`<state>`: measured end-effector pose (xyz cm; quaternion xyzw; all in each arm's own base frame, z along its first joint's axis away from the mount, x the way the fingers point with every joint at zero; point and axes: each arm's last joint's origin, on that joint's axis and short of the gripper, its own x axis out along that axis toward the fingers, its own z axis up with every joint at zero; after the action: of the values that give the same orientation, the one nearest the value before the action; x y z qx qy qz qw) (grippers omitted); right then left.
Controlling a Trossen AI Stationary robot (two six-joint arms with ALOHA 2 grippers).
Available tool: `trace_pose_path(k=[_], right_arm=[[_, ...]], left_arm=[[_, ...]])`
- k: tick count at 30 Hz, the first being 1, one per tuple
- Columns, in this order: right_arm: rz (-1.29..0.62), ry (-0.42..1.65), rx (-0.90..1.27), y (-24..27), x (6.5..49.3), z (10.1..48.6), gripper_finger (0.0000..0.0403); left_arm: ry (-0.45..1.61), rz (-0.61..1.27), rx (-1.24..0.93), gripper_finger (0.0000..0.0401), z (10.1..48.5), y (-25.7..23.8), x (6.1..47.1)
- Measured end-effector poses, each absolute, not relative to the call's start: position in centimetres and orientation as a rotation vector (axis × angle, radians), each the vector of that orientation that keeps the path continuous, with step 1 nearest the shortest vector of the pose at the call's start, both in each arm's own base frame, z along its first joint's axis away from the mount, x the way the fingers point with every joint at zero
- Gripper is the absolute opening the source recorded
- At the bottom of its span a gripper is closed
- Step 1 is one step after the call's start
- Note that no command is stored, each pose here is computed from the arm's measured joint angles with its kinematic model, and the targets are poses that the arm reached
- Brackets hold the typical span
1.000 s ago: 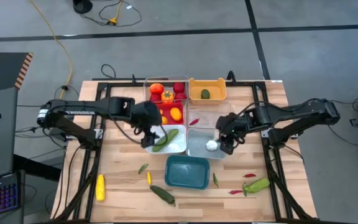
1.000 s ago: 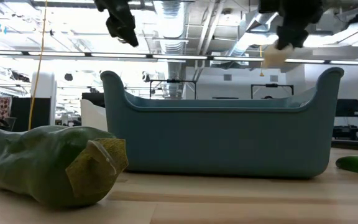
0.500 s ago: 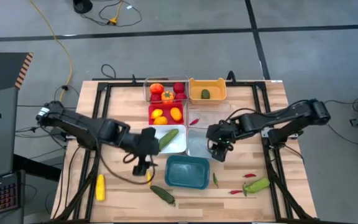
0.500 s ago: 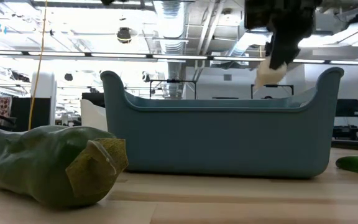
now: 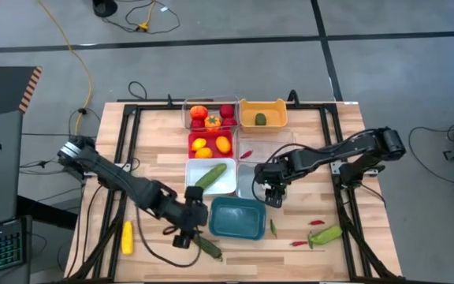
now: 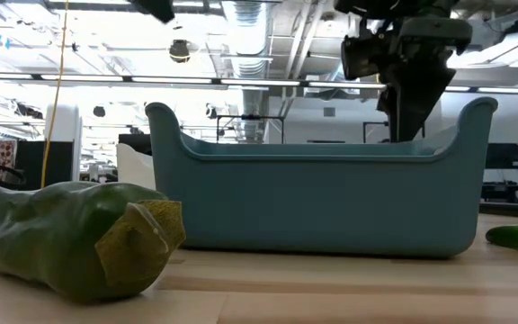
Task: Sort produce into baskets
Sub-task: Put the dark green chili pepper into the bottom transparent bin
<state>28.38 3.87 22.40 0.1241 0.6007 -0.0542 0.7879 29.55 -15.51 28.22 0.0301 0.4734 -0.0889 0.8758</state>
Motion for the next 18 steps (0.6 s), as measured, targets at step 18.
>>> trace_pose_path(k=[18], right_arm=[[-0.052,1.099,0.299,4.1,23.8,28.7,0.0248]], left_arm=[[1.184,-0.206,0.048,0.0265,20.7,-19.2,31.7]])
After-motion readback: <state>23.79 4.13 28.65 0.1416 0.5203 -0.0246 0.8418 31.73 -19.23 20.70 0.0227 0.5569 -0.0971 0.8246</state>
